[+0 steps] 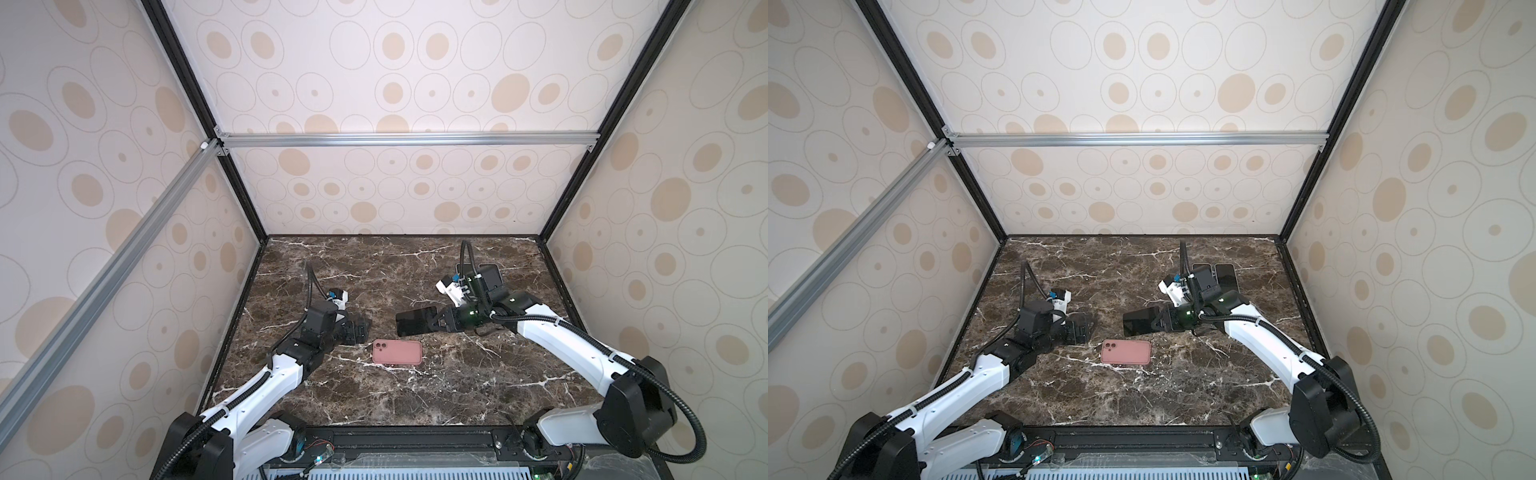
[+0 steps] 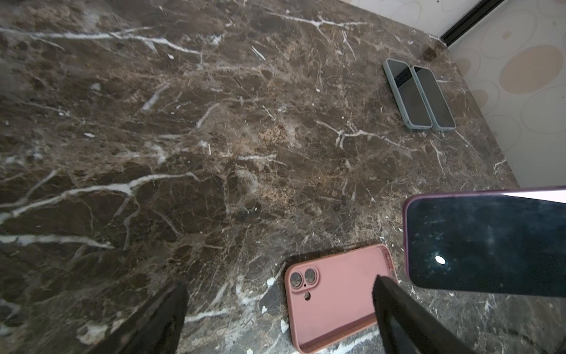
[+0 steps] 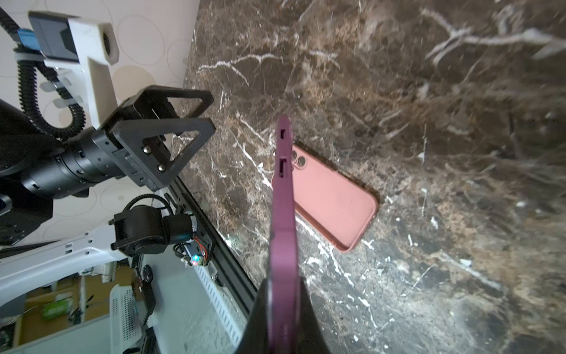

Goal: Put the phone into the phone case

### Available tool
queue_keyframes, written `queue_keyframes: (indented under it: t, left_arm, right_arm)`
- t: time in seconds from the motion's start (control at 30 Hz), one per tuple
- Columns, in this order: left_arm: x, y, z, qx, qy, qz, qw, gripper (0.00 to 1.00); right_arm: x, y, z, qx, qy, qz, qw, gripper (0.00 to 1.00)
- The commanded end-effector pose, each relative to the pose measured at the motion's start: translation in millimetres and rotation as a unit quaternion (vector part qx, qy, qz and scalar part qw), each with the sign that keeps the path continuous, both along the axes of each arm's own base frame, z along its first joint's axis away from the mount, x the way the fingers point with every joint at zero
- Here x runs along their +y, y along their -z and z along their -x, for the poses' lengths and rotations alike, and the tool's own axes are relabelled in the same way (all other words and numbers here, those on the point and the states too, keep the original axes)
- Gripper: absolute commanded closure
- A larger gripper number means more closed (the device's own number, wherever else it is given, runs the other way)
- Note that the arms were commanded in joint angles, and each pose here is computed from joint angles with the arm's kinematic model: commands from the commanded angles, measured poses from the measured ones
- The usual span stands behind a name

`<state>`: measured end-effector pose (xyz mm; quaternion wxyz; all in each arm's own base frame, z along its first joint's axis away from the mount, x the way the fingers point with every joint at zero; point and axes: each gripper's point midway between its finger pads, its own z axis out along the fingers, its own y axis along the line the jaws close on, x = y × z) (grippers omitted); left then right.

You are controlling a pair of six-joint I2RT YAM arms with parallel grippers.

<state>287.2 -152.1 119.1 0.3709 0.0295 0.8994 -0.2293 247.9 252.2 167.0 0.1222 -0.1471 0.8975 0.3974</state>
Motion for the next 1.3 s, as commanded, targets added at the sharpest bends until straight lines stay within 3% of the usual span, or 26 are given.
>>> queue_keyframes:
  t: [0.0,0.2,0.43,0.7,1.27]
  left_arm:
    - [-9,16,15,0.033,0.026,0.014,0.999,0.06]
    - [-28,34,34,0.069,0.063,0.058,0.994,0.11]
    - [-39,51,46,0.098,0.085,0.068,0.989,0.17]
    - [-51,60,48,0.109,0.098,0.105,0.984,0.30]
    - [-61,82,50,0.141,0.109,0.128,0.976,0.54]
  right_arm:
    - [9,8,22,0.051,-0.032,-0.029,0.998,1.00]
    - [21,31,33,0.094,-0.049,-0.028,0.994,1.00]
    - [31,45,20,0.103,-0.027,-0.041,0.993,1.00]
    - [38,61,15,0.123,-0.012,-0.049,0.991,1.00]
    - [45,85,14,0.165,-0.009,-0.057,0.985,1.00]
